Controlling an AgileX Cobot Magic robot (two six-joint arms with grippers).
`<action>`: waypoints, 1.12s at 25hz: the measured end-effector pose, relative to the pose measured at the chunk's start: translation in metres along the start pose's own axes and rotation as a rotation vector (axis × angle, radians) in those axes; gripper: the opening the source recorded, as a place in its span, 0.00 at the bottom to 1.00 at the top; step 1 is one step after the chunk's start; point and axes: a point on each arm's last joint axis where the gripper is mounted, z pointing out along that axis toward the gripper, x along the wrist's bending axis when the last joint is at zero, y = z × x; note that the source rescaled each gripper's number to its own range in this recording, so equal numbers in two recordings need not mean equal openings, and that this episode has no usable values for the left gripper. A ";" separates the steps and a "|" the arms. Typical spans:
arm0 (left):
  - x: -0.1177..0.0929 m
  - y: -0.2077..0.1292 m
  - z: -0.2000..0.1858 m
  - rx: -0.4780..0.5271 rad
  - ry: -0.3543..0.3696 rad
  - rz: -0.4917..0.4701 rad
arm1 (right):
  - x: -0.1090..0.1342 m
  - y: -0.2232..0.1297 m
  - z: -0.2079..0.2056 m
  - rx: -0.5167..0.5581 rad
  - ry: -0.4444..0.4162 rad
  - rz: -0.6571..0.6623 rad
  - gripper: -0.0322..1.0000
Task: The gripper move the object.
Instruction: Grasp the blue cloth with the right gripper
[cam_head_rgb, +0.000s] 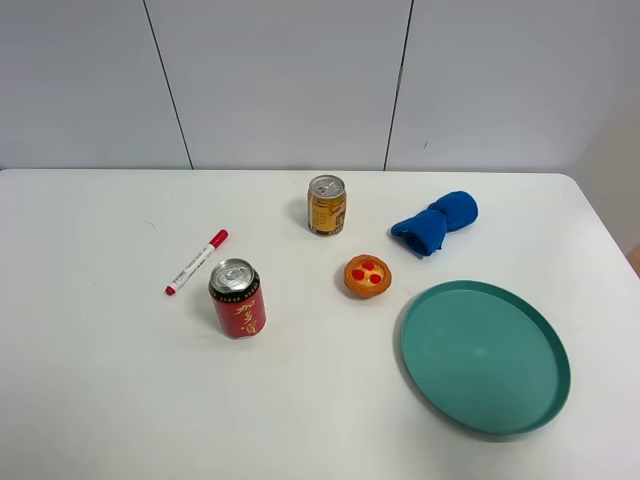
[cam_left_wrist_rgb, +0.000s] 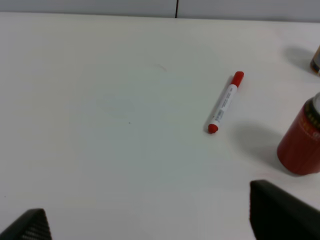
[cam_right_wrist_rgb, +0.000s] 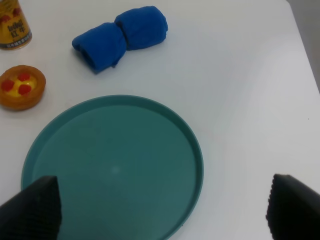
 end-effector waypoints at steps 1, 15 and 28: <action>0.000 0.000 0.000 0.000 0.000 0.000 | 0.000 0.000 0.000 0.000 0.000 0.000 0.89; 0.000 0.000 0.000 0.000 0.000 0.000 | -0.003 0.048 -0.018 -0.068 -0.039 0.153 0.89; 0.000 0.000 0.000 0.000 0.000 0.000 | -0.003 0.203 0.137 0.265 -0.076 0.346 0.89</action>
